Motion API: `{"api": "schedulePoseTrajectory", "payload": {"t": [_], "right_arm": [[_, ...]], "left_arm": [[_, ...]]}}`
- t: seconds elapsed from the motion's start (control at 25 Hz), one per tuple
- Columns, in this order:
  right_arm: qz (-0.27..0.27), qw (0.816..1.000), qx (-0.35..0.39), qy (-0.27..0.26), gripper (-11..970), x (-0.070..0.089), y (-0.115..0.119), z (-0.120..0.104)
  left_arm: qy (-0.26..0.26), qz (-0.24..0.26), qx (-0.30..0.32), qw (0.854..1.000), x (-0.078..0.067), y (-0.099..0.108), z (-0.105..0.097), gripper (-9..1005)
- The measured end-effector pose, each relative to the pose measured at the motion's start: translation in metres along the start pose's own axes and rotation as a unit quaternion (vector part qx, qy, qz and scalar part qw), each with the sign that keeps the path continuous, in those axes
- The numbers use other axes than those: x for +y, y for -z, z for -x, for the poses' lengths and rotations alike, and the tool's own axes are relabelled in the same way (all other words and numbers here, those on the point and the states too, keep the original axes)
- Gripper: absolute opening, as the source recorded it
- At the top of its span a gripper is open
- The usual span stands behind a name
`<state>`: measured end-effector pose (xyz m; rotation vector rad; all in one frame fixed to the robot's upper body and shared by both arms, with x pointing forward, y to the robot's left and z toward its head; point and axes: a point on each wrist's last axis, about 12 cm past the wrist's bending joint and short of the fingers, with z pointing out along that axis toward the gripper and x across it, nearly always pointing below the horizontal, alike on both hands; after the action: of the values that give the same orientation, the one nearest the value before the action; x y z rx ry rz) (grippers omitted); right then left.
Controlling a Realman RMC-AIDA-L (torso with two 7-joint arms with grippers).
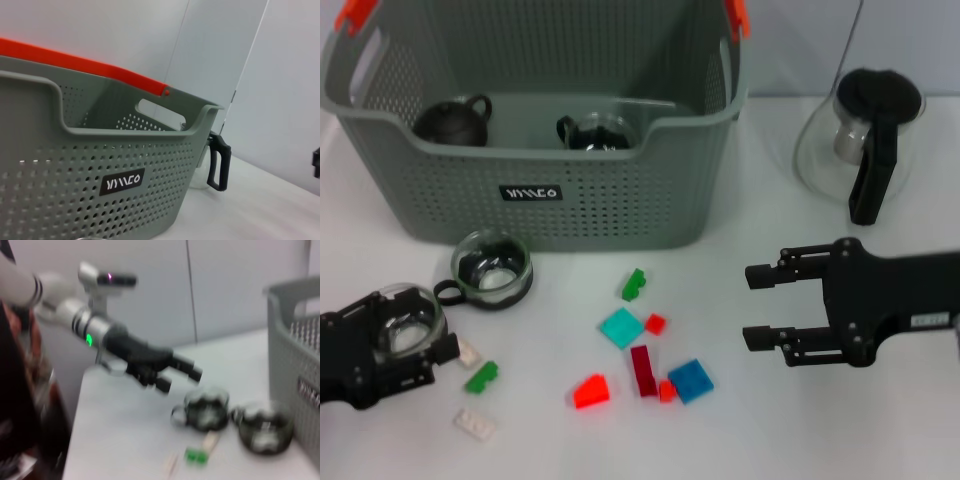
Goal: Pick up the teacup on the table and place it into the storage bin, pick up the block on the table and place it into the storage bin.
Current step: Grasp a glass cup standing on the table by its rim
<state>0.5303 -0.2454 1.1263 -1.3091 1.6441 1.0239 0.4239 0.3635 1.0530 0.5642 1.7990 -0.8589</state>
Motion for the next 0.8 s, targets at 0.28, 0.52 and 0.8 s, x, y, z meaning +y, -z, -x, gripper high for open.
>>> {"api": "schedulePoseTrajectory", "payload": {"t": [0.28, 0.52, 0.8], "right_arm": [[-0.083, 0.988, -0.126, 0.039, 675, 0.020, 0.002, -0.066], [-0.090, 0.988, -0.125, 0.024, 677, 0.018, 0.009, -0.066], [-0.094, 0.987, -0.127, 0.015, 676, 0.015, 0.010, -0.064]], "left_arm": [[-0.007, -0.036, 0.027, 0.999, 0.004, -0.006, 0.016, 887], [0.045, -0.039, 0.185, 0.981, 0.016, -0.013, 0.087, 886], [0.011, 0.031, 0.407, 0.913, 0.000, -0.061, 0.164, 867]]}}
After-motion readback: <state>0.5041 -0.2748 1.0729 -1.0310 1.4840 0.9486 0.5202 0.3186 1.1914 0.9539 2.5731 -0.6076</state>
